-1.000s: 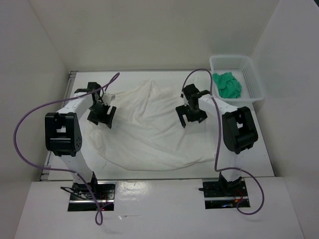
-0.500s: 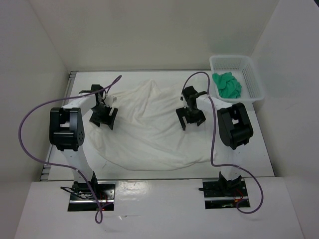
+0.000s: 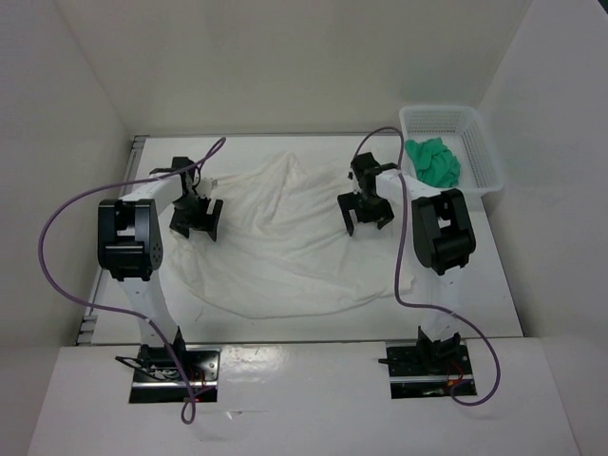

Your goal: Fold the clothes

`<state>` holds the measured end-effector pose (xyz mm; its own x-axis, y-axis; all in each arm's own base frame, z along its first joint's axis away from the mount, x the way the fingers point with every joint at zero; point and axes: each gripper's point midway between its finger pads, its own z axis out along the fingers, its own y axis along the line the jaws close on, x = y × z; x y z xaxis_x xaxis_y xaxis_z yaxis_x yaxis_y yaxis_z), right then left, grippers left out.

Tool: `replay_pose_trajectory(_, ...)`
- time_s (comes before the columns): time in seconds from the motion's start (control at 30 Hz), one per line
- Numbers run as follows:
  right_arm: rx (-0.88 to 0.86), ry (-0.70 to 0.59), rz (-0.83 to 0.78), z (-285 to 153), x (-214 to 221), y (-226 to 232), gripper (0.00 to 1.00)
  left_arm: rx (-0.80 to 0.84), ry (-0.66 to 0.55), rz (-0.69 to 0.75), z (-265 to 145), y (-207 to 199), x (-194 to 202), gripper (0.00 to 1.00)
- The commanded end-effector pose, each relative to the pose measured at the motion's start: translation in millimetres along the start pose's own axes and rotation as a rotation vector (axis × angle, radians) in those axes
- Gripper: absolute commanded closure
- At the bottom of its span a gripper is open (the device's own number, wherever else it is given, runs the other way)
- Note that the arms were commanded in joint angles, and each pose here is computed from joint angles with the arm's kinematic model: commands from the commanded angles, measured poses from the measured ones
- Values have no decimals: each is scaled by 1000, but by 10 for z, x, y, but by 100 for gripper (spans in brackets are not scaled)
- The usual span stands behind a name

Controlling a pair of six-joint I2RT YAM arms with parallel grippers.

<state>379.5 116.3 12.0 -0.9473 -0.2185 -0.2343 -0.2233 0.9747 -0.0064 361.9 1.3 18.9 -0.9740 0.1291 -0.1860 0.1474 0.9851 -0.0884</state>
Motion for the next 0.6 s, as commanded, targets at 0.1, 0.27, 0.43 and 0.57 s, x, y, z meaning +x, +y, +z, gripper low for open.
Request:
replay_pose_trajectory(0.1, 23, -21, 21, 307, -183, -65, 1, -15, -52, -50, 123, 64, -224, 7)
replay_pose_trajectory(0.27, 40, -69, 23, 302, -413, -87, 1, -17, -54, -68, 164, 114, -289, 7)
replay_pose_trajectory(0.43, 69, -114, 27, 265, -651, -130, 1, -13, -78, -92, 177, 198, -437, 7)
replay_pose_trajectory(0.57, 80, -128, 19, 297, -781, -144, 1, -19, -94, -108, 206, 267, -560, 7)
